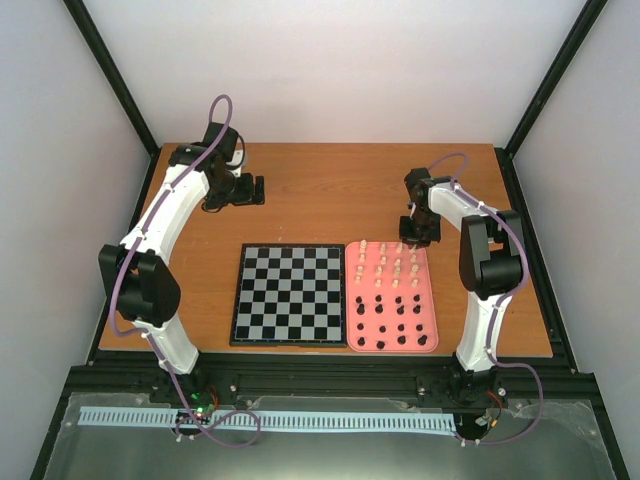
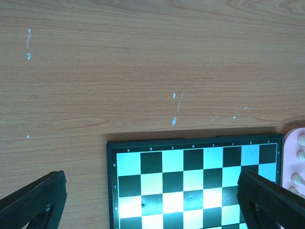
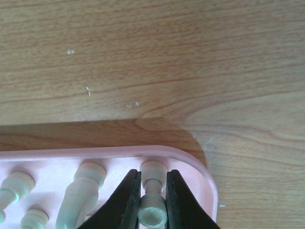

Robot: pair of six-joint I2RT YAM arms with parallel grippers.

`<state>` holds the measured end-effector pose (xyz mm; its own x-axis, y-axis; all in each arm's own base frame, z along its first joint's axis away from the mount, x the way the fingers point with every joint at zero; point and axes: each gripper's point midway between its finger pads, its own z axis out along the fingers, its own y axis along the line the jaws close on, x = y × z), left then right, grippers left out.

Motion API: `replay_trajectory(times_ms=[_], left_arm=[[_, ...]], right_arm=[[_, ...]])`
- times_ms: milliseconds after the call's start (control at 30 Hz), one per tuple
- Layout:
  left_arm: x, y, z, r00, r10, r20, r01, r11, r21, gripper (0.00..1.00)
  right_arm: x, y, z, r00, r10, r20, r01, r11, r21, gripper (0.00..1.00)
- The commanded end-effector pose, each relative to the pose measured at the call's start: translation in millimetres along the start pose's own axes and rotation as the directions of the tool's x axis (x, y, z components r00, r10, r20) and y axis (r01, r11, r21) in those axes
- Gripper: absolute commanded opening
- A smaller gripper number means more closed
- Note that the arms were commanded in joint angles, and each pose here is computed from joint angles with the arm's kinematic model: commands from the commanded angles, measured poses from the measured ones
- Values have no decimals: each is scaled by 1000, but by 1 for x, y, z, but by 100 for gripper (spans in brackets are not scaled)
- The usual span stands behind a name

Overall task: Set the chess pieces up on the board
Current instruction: Pick up the chess piece from the storage box, then place the chess piece on the chessboard.

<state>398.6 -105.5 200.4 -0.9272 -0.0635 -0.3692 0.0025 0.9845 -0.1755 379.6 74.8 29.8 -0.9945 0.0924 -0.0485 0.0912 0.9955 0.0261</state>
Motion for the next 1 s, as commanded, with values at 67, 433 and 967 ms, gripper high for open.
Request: replay_trajectory(times_ms=[67, 433, 967], left_arm=[[-5, -4, -1, 1000, 11, 16, -11, 1000, 4, 100], [-5, -4, -7, 1000, 11, 29, -11, 1000, 2, 100], [5, 9, -8, 1000, -18, 14, 18, 998, -58, 100]], right_arm=[[-7, -4, -15, 999, 13, 29, -14, 1000, 10, 3], [-18, 5, -87, 991, -10, 133, 9, 1000, 7, 3], [31, 182, -111, 924, -358, 132, 371, 924, -95, 3]])
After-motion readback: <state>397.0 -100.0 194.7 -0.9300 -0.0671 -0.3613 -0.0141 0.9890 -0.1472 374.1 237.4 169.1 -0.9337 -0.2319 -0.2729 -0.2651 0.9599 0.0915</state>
